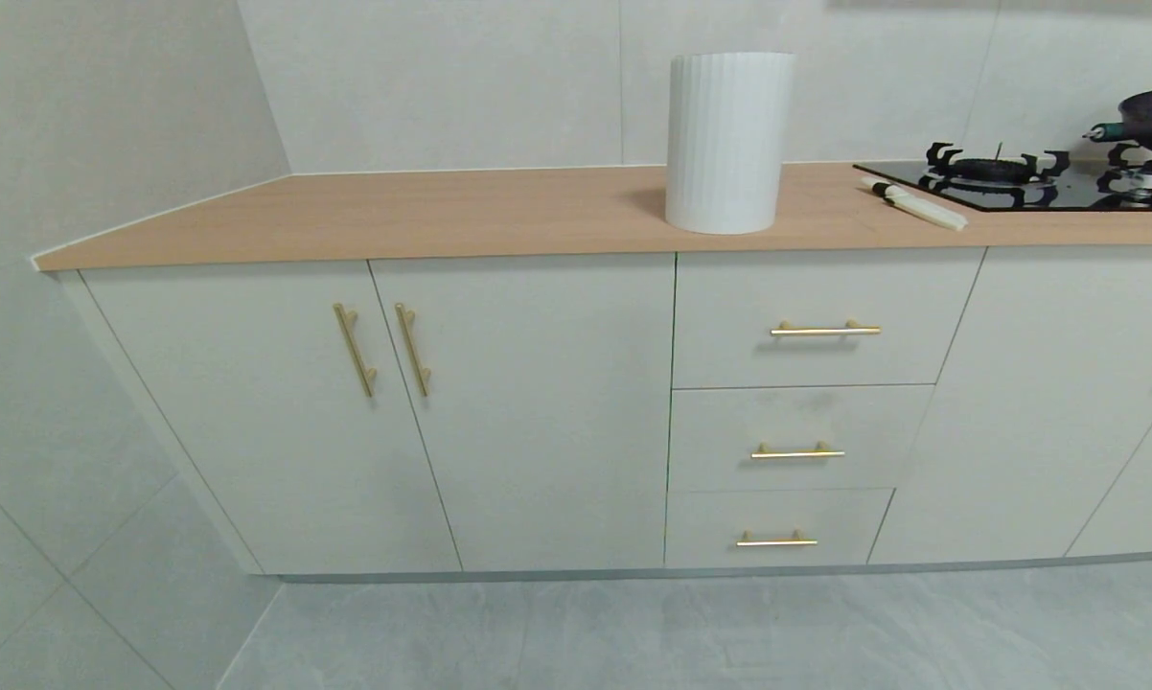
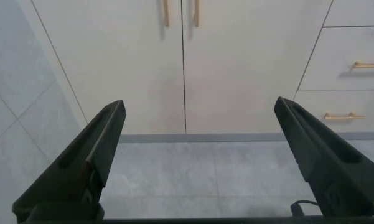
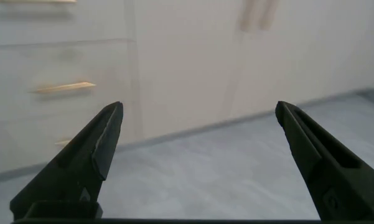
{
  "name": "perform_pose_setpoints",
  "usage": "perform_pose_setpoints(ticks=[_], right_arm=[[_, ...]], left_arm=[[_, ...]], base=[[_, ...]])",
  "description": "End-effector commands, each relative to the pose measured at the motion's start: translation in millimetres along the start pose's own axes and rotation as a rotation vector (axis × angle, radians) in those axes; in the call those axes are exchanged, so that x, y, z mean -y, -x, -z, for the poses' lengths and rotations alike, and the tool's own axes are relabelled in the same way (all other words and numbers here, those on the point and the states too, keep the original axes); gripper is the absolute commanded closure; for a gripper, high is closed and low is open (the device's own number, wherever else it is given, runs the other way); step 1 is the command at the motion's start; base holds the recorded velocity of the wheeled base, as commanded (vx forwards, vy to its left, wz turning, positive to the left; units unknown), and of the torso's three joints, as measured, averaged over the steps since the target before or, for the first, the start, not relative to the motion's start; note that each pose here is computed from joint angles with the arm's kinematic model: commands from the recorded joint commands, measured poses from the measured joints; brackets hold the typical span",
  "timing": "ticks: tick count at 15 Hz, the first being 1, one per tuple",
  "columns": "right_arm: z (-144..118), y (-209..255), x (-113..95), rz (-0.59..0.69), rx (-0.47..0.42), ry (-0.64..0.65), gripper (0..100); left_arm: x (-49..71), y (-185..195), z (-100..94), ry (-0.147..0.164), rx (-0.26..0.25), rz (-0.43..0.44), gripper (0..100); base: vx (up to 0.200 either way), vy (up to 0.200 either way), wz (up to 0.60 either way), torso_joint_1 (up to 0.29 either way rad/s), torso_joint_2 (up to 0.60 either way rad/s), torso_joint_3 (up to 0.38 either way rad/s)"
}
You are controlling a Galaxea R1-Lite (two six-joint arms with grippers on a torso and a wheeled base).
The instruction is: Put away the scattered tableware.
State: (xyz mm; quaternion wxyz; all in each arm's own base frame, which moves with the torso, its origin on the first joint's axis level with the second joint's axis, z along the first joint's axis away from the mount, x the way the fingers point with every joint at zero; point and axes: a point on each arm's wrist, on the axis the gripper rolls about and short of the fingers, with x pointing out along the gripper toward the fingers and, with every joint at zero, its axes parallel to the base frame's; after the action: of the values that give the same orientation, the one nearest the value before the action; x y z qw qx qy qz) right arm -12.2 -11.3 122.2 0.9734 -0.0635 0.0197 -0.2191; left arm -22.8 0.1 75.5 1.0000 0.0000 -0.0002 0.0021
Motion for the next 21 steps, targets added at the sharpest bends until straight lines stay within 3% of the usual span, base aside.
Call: perform_pose_setpoints(ticks=[1,3,6,7,9,11,13,15,21], right_arm=[[10,16,7,0.069,0.103,-0.048,0],[19,17,6,0.063,0.113,-0.050,0],[38,12,-4,-0.142,0.109,-0.030,0],[38,12,-4,-0.144,0.114,-0.032,0],[39,13,-8,-0.301,0.120,-0.035,0],[39,14,-10,-0.378,0.124,-0.050,0],[38,14,-10,-0.403,0.123,-0.064,0],[45,14,-12,-0.441,0.059,-0.058,0],[43,14,-11,-0.441,0.077,-0.060,0]], left_arm=[[0.0,0,0.0,0.000,0.000,0.001,0],[0.0,0,0.0,0.000,0.000,0.001,0],[0.0,0,0.0,0.000,0.000,0.001,0],[0.0,0,0.0,0.000,0.000,0.000,0],[0.0,0,0.0,0.000,0.000,0.001,0],[0.0,0,0.0,-0.003,0.000,0.001,0],[0.0,0,0.0,0.000,0.000,0.000,0],[0.0,0,0.0,-0.002,0.000,0.001,0],[0.0,0,0.0,0.000,0.000,0.001,0]], base=[[0.000,0.000,0.00,0.000,0.00,0.000],[0.000,0.000,0.00,0.000,0.00,0.000],[0.000,0.000,0.00,0.000,0.00,0.000],[0.000,0.000,0.00,0.000,0.00,0.000],[0.000,0.000,0.00,0.000,0.00,0.000],[0.000,0.000,0.00,0.000,0.00,0.000],[0.000,0.000,0.00,0.000,0.00,0.000],[0.000,0.000,0.00,0.000,0.00,0.000],[0.000,0.000,0.00,0.000,0.00,0.000]])
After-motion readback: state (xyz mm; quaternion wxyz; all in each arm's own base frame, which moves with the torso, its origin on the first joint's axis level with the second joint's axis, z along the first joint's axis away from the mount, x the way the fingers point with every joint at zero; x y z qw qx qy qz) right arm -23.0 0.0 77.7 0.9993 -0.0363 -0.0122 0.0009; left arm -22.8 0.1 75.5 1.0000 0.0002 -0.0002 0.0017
